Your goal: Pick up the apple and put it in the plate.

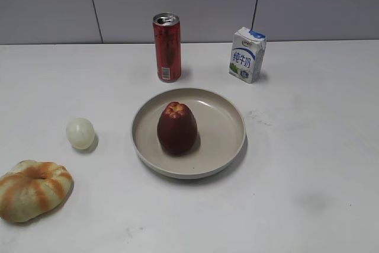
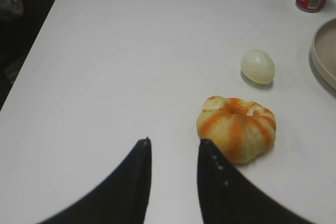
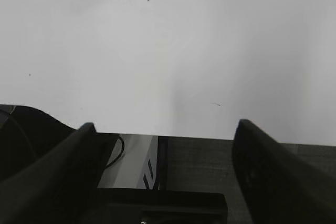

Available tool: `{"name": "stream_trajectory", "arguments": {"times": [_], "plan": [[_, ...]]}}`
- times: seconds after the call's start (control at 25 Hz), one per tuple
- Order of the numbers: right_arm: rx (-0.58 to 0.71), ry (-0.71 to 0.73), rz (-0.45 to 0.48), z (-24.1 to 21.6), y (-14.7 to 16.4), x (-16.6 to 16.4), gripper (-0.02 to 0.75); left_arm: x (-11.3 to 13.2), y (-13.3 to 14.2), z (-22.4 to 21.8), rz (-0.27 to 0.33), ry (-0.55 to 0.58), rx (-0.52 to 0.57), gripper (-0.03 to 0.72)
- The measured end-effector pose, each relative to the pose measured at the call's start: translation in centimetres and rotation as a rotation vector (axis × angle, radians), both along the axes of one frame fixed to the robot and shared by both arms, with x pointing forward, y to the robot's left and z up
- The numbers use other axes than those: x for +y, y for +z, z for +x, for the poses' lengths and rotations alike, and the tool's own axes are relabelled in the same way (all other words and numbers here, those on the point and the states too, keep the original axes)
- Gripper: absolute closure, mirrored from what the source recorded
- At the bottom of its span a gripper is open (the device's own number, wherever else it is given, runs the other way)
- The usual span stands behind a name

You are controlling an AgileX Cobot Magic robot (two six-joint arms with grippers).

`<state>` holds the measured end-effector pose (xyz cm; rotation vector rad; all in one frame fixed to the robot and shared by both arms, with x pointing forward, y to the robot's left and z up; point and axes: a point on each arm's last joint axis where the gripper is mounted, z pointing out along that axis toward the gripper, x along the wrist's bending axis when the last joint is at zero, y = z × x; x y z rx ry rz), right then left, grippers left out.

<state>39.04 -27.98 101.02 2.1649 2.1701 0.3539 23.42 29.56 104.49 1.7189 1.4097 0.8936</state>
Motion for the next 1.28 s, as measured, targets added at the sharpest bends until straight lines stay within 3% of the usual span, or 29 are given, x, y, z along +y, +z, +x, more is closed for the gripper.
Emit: {"name": "stream_trajectory", "arguments": {"times": [0.2, 0.8, 1.0, 1.28], "plan": [[-0.116, 0.007, 0.005, -3.7, 0.3, -0.2, 0.145, 0.0, 0.0, 0.0, 0.000, 0.000, 0.000, 0.450], [-0.774, 0.012, 0.041, -13.7, 4.4, -0.8, 0.146, 0.0, 0.0, 0.0, 0.000, 0.000, 0.000, 0.450], [-0.895, 0.012, 0.048, -15.6, 4.4, -0.9, 0.146, 0.0, 0.0, 0.0, 0.000, 0.000, 0.000, 0.450], [-0.907, 0.012, 0.048, -15.8, 4.4, -0.9, 0.148, 0.0, 0.0, 0.0, 0.000, 0.000, -0.001, 0.451]]}}
